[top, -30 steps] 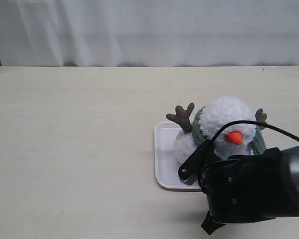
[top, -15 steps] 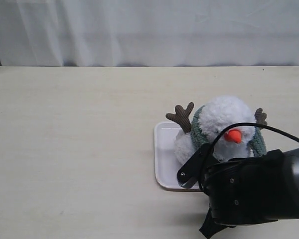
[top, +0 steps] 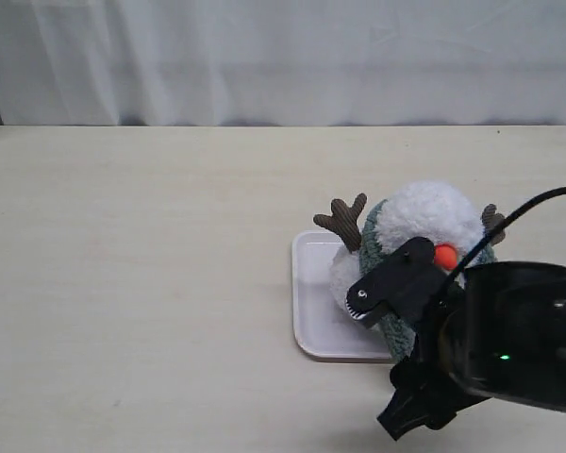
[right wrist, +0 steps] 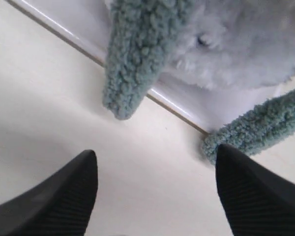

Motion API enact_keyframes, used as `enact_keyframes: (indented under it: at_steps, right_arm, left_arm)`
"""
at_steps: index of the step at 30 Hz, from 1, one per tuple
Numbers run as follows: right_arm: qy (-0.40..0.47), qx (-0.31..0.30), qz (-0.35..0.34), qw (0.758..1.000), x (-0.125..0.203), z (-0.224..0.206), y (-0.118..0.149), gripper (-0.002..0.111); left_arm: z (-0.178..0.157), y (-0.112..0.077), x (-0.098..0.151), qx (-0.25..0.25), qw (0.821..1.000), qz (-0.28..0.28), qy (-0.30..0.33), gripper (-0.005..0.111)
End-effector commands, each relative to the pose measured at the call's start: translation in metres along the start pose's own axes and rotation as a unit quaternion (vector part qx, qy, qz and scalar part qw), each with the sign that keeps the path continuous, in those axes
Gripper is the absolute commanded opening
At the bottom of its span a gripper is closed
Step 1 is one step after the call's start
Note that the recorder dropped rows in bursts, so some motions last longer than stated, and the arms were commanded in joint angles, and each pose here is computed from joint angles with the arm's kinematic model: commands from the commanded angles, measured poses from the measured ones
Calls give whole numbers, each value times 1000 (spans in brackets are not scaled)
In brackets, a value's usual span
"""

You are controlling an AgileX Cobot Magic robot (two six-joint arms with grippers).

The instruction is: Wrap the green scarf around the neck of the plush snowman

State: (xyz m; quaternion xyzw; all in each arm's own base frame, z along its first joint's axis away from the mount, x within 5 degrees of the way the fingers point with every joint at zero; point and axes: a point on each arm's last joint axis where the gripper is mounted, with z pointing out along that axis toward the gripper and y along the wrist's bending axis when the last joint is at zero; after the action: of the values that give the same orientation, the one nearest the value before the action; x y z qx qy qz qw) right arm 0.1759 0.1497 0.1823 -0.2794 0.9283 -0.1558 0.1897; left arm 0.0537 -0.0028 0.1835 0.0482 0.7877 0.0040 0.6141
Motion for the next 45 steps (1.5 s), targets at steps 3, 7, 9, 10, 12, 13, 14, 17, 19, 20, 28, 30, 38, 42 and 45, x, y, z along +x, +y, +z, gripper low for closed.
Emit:
enact_keyframes:
  at_steps: [3, 7, 9, 10, 12, 13, 14, 17, 19, 20, 28, 30, 38, 42, 45]
  right_arm:
    - [-69, -34, 70, 995, 5, -37, -19, 65]
    - [-124, -12, 137, 983, 10, -59, -39, 65]
    - [-135, 24, 179, 974, 15, -67, -53, 65]
    - [-132, 41, 198, 970, 19, -68, -58, 65]
    - [-110, 73, 212, 968, 27, -67, -64, 65]
    - [-101, 79, 215, 968, 29, -65, -65, 65]
    - [-92, 81, 215, 969, 32, -61, -66, 65]
    - [-75, 59, 230, 969, 40, -44, -69, 60]
    - [-79, 36, 247, 965, 42, -31, -74, 58]
    - [-83, 21, 257, 963, 43, -26, -77, 58]
    - [-97, -70, 292, 949, 33, 8, -100, 58]
    - [-90, -66, 306, 946, 33, 17, -105, 58]
    - [-74, -81, 265, 958, 24, 51, -98, 58]
    - [-67, -87, 253, 961, 22, 61, -94, 48]
    - [-63, -84, 242, 965, 23, 63, -94, 37]
  left_arm:
    - [0, 0, 0, 3, 1000, -1, -6, 0]
    - [0, 0, 0, 3, 1000, -1, -6, 0]
    - [0, 0, 0, 3, 1000, -1, -6, 0]
    - [0, 0, 0, 3, 1000, -1, -6, 0]
    - [0, 0, 0, 3, 1000, -1, -6, 0]
    - [0, 0, 0, 3, 1000, -1, -6, 0]
    - [0, 0, 0, 3, 1000, -1, -6, 0]
    - [0, 0, 0, 3, 1000, -1, -6, 0]
    - [0, 0, 0, 3, 1000, -1, -6, 0]
    - [0, 0, 0, 3, 1000, -1, -6, 0]
    - [0, 0, 0, 3, 1000, -1, -6, 0]
    - [0, 0, 0, 3, 1000, -1, -6, 0]
    - [0, 0, 0, 3, 1000, -1, -6, 0]
    - [0, 0, 0, 3, 1000, -1, -6, 0]
    - [0, 0, 0, 3, 1000, -1, -6, 0]
